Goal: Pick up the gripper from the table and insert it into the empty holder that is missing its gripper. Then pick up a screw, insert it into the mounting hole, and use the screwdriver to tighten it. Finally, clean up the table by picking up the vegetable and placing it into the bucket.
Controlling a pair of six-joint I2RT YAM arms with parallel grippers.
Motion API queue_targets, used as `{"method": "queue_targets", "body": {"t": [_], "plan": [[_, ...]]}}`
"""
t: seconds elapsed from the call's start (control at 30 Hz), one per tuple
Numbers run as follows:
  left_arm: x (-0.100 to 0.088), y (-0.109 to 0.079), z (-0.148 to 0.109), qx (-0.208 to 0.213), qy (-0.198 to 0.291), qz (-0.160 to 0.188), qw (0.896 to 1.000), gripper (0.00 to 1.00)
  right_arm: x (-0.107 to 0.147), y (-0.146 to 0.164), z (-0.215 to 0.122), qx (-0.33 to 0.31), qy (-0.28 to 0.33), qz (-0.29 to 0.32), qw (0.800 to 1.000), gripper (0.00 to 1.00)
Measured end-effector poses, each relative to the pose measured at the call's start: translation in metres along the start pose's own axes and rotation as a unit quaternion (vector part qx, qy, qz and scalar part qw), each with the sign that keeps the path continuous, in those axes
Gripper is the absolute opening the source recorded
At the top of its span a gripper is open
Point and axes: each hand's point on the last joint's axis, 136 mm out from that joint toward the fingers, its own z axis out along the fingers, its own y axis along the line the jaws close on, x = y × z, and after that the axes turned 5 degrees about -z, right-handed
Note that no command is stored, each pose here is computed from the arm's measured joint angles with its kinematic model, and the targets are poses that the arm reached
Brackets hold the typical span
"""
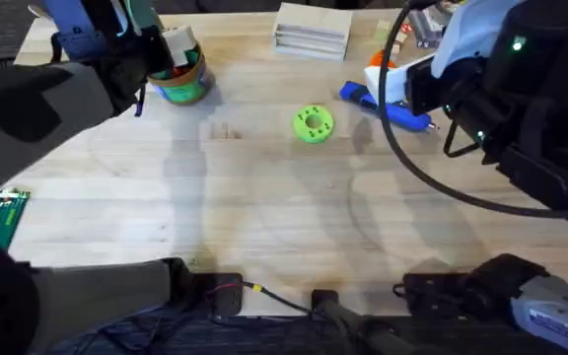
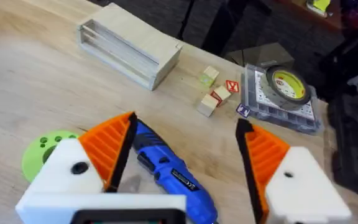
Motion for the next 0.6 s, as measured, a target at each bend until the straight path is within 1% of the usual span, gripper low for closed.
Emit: {"method": "queue_targets", "body": {"t": [0.1,0.17,0.23,0.3,0.37,0.43,0.5,0.53,0.6], "plan": [[-0.010,-0.003,-0.010,0.004,-0.013,0.003,1.000,0.995,0.000,0.000,0.000,0.000,0.000,0.000,1.000,0.993],[-0.022,-0.008,-0.024,0.010,-0.029,0.012,0.999,0.995,0.000,0.000,0.000,0.000,0.000,0.000,1.000,0.993],[-0.033,-0.016,-0.043,0.018,-0.043,0.029,0.998,0.995,0.000,0.000,0.000,0.000,0.000,0.000,1.000,0.994],[-0.037,-0.027,-0.063,0.031,-0.048,0.055,0.997,0.995,0.000,0.000,0.000,-0.001,0.000,0.000,1.000,0.993],[-0.034,-0.041,-0.082,0.046,-0.044,0.088,0.994,0.995,-0.002,0.003,-0.002,-0.005,-0.003,0.000,1.000,0.993],[-0.027,-0.057,-0.103,0.066,-0.035,0.129,0.989,0.995,-0.006,0.007,-0.008,-0.012,-0.011,0.003,1.000,0.992],[-0.016,-0.074,-0.124,0.091,-0.025,0.170,0.981,0.995,-0.010,0.011,-0.018,-0.022,-0.016,0.007,1.000,0.992],[-0.011,-0.080,-0.133,0.102,-0.020,0.184,0.977,0.995,-0.009,0.013,-0.023,-0.027,-0.015,0.009,0.999,0.992],[0.002,-0.094,-0.155,0.128,-0.011,0.213,0.969,0.994,-0.002,0.017,-0.032,-0.037,-0.001,0.015,0.999,0.992]]}}
